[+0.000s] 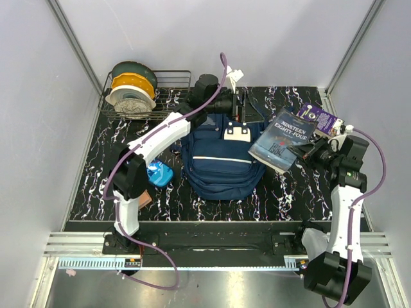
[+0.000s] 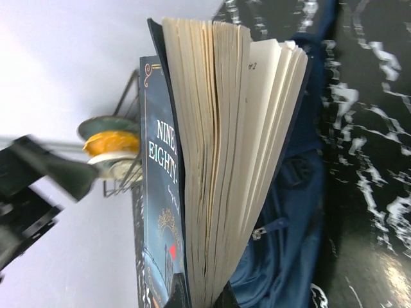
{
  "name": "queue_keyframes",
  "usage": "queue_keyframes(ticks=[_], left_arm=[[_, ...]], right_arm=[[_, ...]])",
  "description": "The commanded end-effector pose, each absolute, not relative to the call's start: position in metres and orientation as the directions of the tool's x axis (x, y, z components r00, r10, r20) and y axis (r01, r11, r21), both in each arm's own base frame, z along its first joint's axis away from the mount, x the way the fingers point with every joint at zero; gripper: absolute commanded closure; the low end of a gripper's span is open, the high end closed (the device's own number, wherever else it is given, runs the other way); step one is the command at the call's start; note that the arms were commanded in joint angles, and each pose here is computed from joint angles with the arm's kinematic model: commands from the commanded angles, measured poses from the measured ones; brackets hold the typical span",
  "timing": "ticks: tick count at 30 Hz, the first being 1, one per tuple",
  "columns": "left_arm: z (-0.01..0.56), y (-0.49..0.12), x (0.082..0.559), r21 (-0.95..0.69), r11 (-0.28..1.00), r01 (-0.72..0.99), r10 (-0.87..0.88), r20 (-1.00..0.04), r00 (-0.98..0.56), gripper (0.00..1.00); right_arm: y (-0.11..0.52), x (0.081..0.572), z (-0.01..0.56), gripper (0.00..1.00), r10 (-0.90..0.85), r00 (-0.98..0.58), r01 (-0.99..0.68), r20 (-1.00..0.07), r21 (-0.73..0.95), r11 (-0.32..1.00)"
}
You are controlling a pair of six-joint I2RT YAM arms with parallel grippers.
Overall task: Pack the student bag
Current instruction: Pick up the book from the center of the board.
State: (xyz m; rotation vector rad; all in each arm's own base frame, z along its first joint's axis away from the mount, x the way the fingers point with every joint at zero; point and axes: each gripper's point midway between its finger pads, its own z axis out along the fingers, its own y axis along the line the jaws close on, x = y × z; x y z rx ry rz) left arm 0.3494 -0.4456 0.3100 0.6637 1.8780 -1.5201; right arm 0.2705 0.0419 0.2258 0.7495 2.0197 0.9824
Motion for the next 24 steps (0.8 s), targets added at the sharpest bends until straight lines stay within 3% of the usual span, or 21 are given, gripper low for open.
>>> queue_keyframes(ticks=[1,5,19,23,24], left_arm=[[0.328,-0.422,0.342,-0.640,0.234,0.732,0.001,-0.753,-0.658,0.01],[0.320,-0.413,0.339,-0.655,0.276,0.703,-0.021,-0.736,-0.677,0.01],[0.337,-0.420,0.320,-0.652,0.127,0.748,0.000,-0.754,-0.657,0.01],[0.331,-0.420,0.310,-0.669,0.078,0.739,0.037,-0.739,-0.673,0.14],[0.331,-0.420,0.308,-0.672,0.069,0.738,0.041,-0.737,-0.675,0.23]], right_arm=[[0.075,0.263,0.303,1.00,0.571,-0.580,-0.265,-0.581,0.798,0.542],[0.092,0.260,0.303,1.00,0.513,-0.622,-0.338,-0.592,0.793,0.506],[0.151,0.246,0.298,1.00,0.313,-0.705,-0.501,-0.637,0.759,0.415],[0.153,0.249,0.303,1.00,0.305,-0.683,-0.545,-0.664,0.741,0.393],[0.154,0.246,0.306,1.00,0.290,-0.686,-0.560,-0.668,0.738,0.375]])
